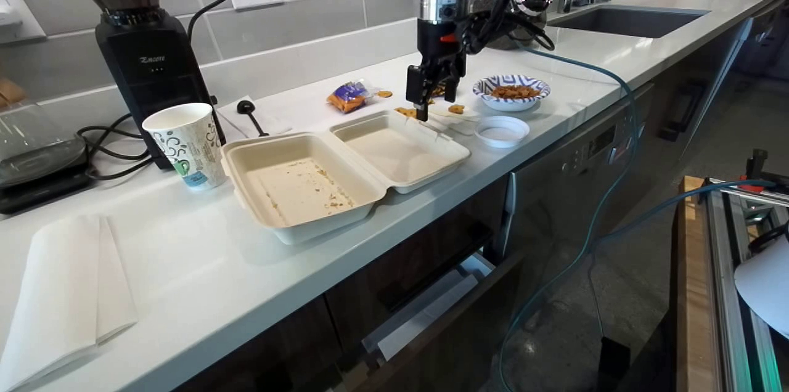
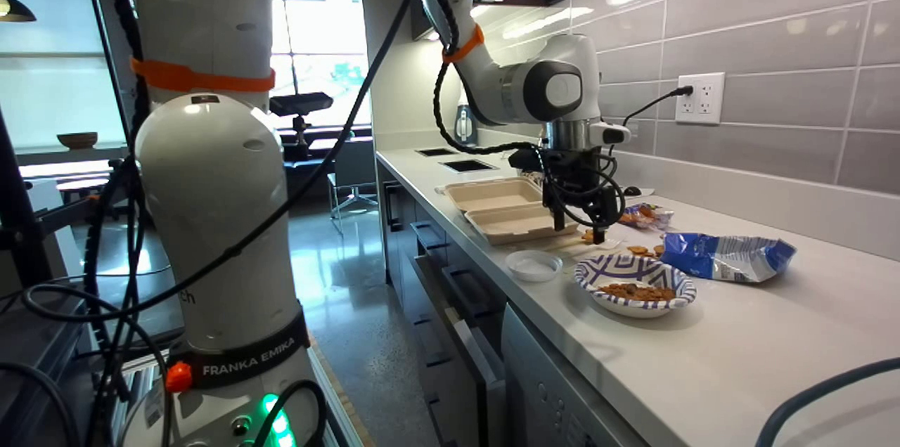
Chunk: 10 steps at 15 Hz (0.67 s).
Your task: Use the white spoon to place one snack in the food pack.
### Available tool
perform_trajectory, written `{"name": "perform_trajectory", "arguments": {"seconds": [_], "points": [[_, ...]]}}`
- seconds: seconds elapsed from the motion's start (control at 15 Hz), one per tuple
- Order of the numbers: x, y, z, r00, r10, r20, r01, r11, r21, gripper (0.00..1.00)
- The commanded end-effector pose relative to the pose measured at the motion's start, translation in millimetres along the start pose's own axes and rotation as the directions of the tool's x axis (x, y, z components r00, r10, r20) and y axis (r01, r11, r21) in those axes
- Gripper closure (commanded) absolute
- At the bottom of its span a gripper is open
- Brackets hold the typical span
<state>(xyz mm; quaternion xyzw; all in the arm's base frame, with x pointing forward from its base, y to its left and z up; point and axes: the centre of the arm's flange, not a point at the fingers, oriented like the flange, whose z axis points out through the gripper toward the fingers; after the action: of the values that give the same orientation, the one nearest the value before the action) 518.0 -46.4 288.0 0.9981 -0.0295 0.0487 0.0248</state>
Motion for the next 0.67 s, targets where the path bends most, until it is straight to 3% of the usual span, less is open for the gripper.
{"name": "perform_trajectory", "arguments": {"seconds": [0.0,0.27,0.6], "points": [[4.5,-2.5,9.2,1.0,0.009,-0.02,-0.009,1.0,-0.001,0.0],[4.1,-2.4,9.9,1.0,0.01,-0.025,-0.01,1.0,0.0,0.1],[4.7,-3.8,9.5,1.0,0.008,-0.026,-0.007,1.0,0.015,0.05]]}}
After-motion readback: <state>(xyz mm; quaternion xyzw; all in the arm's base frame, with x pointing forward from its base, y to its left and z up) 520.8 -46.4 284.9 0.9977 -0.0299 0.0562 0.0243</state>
